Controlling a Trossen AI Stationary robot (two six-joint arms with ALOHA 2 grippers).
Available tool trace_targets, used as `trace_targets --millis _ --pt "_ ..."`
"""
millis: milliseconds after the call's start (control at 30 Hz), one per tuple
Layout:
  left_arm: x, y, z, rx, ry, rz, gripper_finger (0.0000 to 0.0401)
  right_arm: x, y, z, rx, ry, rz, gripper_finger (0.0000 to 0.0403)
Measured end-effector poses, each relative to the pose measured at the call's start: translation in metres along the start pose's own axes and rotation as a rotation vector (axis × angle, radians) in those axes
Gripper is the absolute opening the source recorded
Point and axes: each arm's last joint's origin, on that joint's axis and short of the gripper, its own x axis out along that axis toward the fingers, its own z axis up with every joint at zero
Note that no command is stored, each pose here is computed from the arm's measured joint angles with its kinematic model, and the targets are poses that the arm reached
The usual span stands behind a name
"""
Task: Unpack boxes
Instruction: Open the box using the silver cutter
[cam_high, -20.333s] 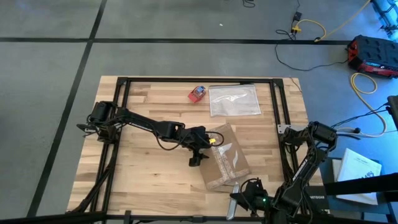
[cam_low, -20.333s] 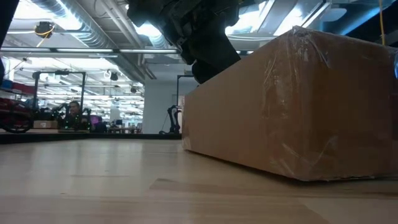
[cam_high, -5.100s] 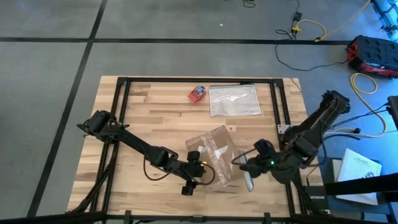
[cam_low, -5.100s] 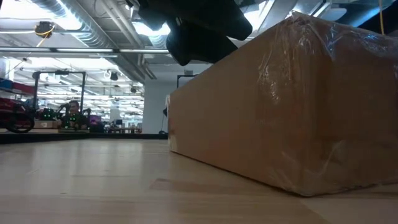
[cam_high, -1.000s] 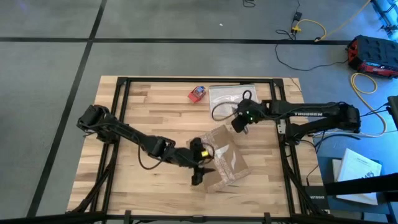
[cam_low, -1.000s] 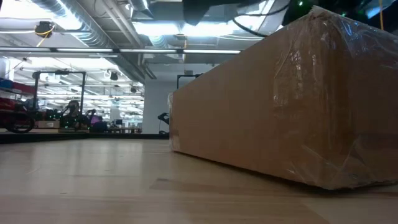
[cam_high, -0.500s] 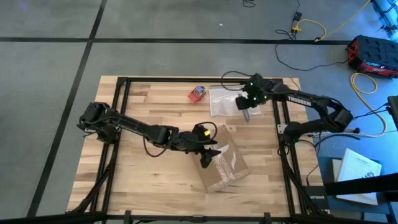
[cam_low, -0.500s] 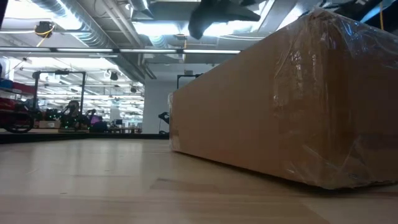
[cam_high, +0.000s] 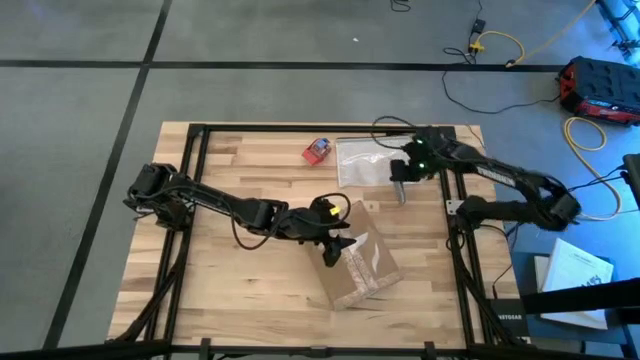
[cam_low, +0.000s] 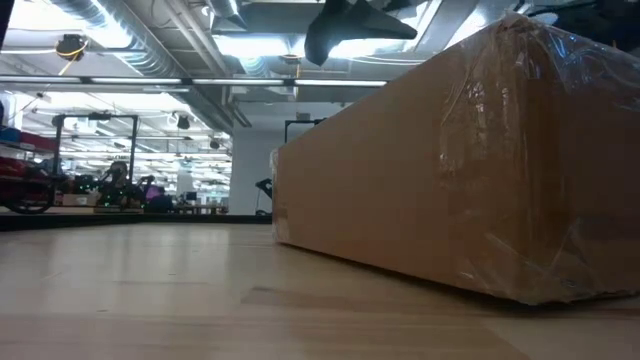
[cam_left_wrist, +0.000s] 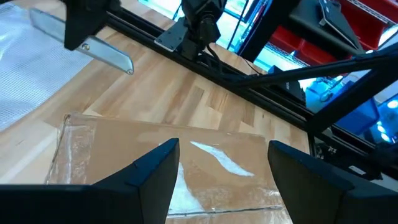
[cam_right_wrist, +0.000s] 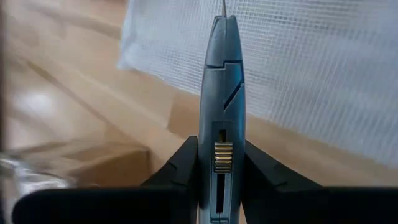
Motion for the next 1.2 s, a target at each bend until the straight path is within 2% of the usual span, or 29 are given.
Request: trace_targets --millis 100,200,500,767,933,1200 --pt "0.000 0.000 0.000 0.006 0.004 0.002 0.0234 -0.003 -0.012 -0.019 0.070 -0.029 0.043 0.0061" --pt "0.000 0.000 0.000 0.007 0.004 0.003 0.0234 -0.009 -0.014 -0.034 0.068 -0.033 0.073 0.0061" --pt "0.001 0.004 0.002 0.023 -0.001 0.011 0.0234 -0.015 -0.035 -0.075 0.159 0.067 -0.040 0.0061" --pt "0.002 0.006 0.003 0.022 -0.003 0.016 0.0234 -0.015 -0.045 -0.085 0.197 0.094 -0.116 0.0061" --pt "0.002 0.007 0.004 0.024 -0.004 0.018 0.0234 -0.014 -0.049 -0.083 0.194 0.051 -0.214 0.0061" --pt "0.003 0.009 0.005 0.039 -0.007 0.024 0.0234 -0.012 -0.052 -0.081 0.204 0.009 -0.302 0.0061"
